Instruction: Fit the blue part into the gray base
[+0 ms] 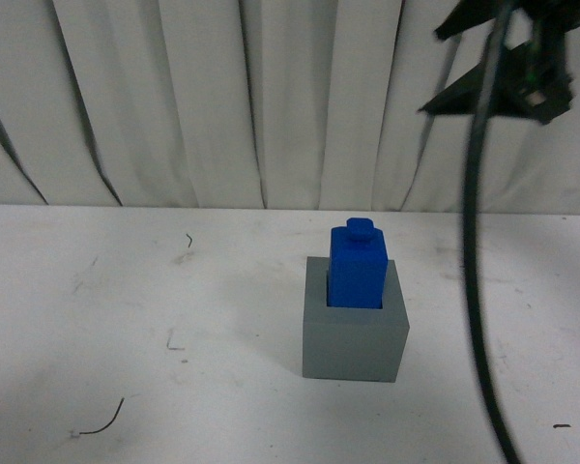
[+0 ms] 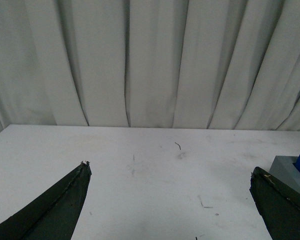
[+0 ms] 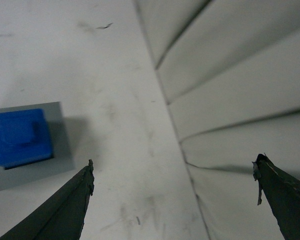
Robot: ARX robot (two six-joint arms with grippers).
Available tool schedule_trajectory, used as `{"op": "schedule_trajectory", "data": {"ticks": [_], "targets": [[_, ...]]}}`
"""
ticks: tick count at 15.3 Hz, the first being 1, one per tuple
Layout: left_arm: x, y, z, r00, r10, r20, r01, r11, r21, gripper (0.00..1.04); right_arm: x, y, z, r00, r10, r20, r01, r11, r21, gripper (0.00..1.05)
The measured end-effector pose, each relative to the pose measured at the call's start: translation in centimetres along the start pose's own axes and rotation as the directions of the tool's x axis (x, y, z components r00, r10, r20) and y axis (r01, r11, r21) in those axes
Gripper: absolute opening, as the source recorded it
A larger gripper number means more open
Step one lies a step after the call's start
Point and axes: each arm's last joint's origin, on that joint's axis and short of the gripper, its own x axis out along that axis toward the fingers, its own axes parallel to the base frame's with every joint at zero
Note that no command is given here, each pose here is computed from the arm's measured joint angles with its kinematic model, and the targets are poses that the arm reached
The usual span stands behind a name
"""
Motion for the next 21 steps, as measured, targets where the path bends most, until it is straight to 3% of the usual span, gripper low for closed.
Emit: {"op": "schedule_trajectory", "data": {"ticks": [3,4,5,6,9,10,11,13,15,21], "targets": [[0.0,0.0,0.0,1.000,0.000,0.000,0.000,1.000,0.000,0.98,-5.3,0.0,-2.5,0.968,-0.231,0.096,0.220,0.969,0.116,0.98],[0.0,0.0,0.0,1.000,0.000,0.000,0.000,1.000,0.000,0.98,-12.3,2.5,-4.5,0.855,-0.467,0.225,0.417,0.877,0.237,0.98],[0.0,0.0,0.0,1.000,0.000,0.000,0.000,1.000,0.000,0.98,-16.9,5.5,-6.5,0.760,-0.595,0.260,0.516,0.796,0.315,0.98],[0.0,0.0,0.0,1.000,0.000,0.000,0.000,1.000,0.000,0.98,-18.4,8.2,-7.8,0.686,-0.719,0.108,0.602,0.645,0.471,0.89],[0.0,0.0,0.0,1.000,-0.001,0.000,0.001,1.000,0.000,0.98,-19.1,11.7,-9.2,0.614,-0.787,-0.066,0.647,0.453,0.614,0.76],[0.0,0.0,0.0,1.000,0.000,0.000,0.000,1.000,0.000,0.98,-19.3,15.0,-10.0,0.586,-0.796,-0.148,0.639,0.343,0.689,0.65],[0.0,0.0,0.0,1.000,0.000,0.000,0.000,1.000,0.000,0.98,-19.2,18.3,-10.2,0.582,-0.796,-0.170,0.617,0.295,0.730,0.52],[0.0,0.0,0.0,1.000,0.000,0.000,0.000,1.000,0.000,0.98,-18.3,22.1,-9.6,0.574,-0.806,-0.142,0.591,0.288,0.754,0.29],[0.0,0.0,0.0,1.000,0.000,0.000,0.000,1.000,0.000,0.98,-17.4,23.5,-9.2,0.572,-0.808,-0.140,0.583,0.281,0.762,0.05],[0.0,0.0,0.0,1.000,0.000,0.000,0.000,1.000,0.000,0.98,-15.9,26.5,-8.9,0.570,-0.809,-0.141,0.583,0.277,0.764,0.02]]}}
